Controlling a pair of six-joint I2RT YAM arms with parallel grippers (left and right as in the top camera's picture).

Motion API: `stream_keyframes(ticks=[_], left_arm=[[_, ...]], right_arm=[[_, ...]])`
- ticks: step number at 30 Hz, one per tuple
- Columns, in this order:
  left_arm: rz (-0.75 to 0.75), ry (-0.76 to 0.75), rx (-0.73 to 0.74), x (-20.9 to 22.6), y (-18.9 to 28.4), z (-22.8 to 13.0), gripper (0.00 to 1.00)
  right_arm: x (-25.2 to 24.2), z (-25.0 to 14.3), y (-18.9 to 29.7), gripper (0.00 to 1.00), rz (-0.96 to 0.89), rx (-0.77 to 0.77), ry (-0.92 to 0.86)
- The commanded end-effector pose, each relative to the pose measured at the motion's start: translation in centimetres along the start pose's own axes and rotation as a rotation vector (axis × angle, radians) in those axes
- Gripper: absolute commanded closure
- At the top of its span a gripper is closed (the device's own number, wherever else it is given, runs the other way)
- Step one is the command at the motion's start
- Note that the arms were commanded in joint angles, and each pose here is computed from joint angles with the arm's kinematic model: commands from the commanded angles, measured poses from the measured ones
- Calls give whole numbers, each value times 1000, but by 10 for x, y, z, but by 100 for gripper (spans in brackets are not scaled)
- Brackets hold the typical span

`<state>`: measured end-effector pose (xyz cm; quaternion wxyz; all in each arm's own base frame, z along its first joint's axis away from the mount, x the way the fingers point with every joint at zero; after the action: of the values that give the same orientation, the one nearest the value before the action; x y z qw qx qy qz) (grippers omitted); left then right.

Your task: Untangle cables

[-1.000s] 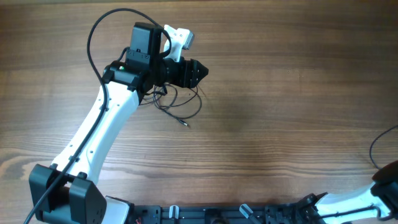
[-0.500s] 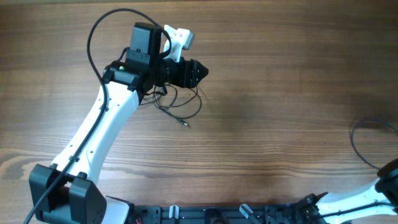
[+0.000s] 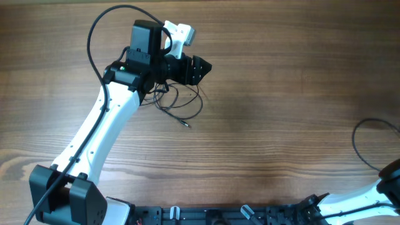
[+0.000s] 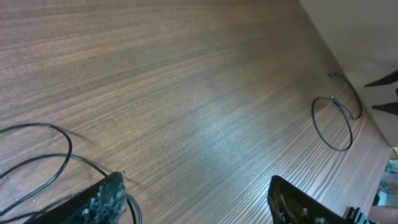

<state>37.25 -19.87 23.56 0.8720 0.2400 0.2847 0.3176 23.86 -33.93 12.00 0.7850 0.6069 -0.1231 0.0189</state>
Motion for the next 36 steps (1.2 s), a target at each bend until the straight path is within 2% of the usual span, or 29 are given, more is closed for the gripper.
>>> stream_keyframes(ticks=[1,2,5,7,8,10,11,13,16,18,20,22,24,27,30,33,36], left_arm=[[69,-10,4,12,-5,-1,23],[179,-13,1,27,-3,0,23],[470,30,-19,67,10,3,33],[730,130,-52,97,31,2,31],[815,161,-66,106,40,1,25],[862,167,-63,111,45,-1,20],[867,178,-58,113,46,-3,23],[908,225,-53,124,55,-9,26],[974,328,-69,153,79,-18,20],[931,377,-67,169,89,-25,20],[833,392,-65,179,95,-28,19],[643,373,-78,182,99,-28,19],[373,368,-147,181,118,-28,16],[223,324,-142,168,124,-36,14],[177,264,-95,158,121,-45,12],[47,154,-83,136,118,-49,11],[37,158,-78,134,118,-51,11]], right_arm=[[64,-24,55,32,337,34,282],[91,-45,80,31,496,45,471],[122,-108,137,30,726,58,826],[130,-159,171,29,836,68,1066],[131,-180,182,28,871,84,1138],[133,-229,199,26,917,146,1252],[131,-263,205,22,930,202,1325],[124,-312,203,6,847,263,1357],[123,-366,208,6,736,176,1389],[123,-396,215,6,720,111,1377],[121,-417,215,5,705,112,1331],[116,-441,208,5,677,164,1300],[110,-471,185,6,597,140,1330],[100,-511,167,6,570,189,1359],[86,-551,154,8,557,236,1359],[70,-575,148,18,528,241,1339],[51,-601,139,20,498,261,1342]])
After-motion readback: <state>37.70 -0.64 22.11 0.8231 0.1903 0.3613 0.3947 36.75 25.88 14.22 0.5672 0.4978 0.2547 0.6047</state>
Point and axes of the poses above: each gripper's point midway between its finger pads, its own y axis back along the fingers, its own x axis along the line the jaws close on, z = x × y, the point moved 3 cm from there along y, back along the fingers, and after that the axes turned 8 degrees about -y, right-handed, at the moved point
